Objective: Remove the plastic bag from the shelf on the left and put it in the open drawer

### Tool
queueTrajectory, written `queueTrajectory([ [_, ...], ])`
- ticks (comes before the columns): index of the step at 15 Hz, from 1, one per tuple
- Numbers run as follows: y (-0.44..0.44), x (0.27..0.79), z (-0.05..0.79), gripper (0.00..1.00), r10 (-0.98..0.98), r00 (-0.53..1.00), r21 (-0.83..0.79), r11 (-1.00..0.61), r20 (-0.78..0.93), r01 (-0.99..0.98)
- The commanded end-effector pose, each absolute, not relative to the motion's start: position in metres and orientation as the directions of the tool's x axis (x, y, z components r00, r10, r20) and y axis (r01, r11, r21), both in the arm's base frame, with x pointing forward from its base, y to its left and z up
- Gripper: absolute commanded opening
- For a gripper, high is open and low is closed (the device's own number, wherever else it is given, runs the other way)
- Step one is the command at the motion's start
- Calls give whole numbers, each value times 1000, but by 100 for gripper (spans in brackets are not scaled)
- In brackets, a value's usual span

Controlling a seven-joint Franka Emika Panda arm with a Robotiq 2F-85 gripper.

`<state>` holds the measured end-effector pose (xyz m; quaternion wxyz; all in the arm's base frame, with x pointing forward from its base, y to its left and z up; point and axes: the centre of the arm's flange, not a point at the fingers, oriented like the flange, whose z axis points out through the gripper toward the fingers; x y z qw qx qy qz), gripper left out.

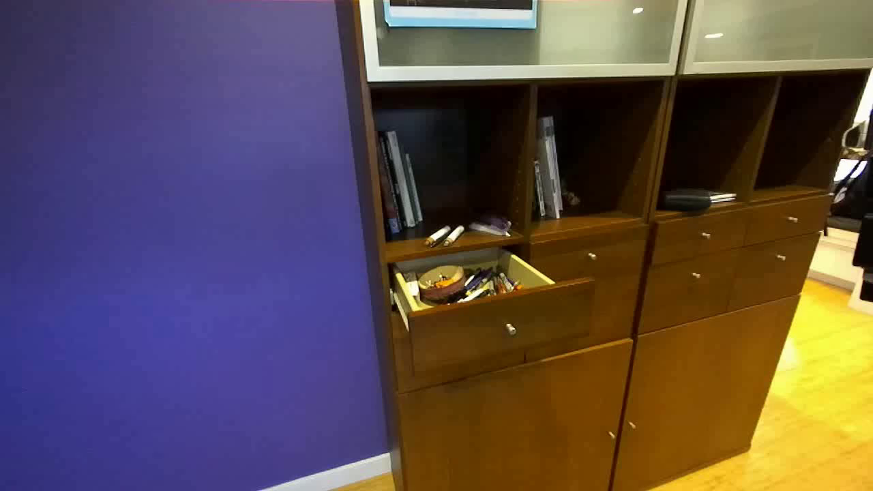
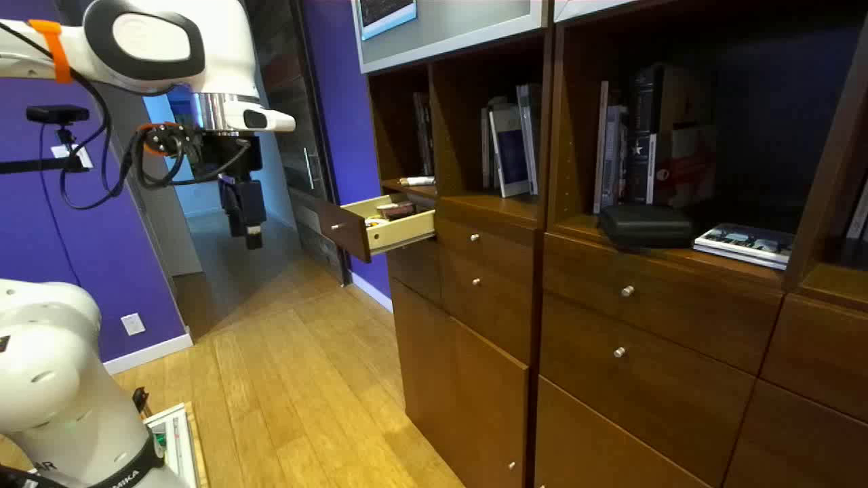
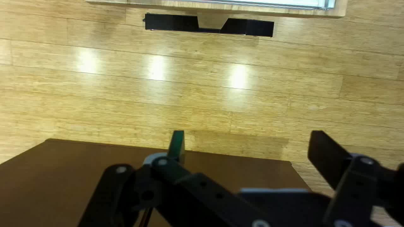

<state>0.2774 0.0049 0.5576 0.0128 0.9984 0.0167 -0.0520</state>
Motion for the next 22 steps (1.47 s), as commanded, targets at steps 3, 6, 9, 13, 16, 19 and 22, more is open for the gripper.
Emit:
queueTrajectory([
  [3, 5, 277, 558, 100, 32, 994, 24, -999, -104, 35],
  [6, 5, 277, 558, 100, 32, 994, 24, -999, -104, 35],
  [9, 5, 277, 558, 100, 32, 994, 24, -999, -104, 35],
  [13, 5, 277, 558, 100, 32, 994, 24, -999, -104, 35],
  [16, 5, 277, 558, 100, 32, 994, 24, -999, -104, 35],
  [19, 19, 300, 581, 100, 53, 994, 53, -997, -95, 58],
  [22, 58, 334, 616, 100, 118, 991, 70, -990, -63, 122],
])
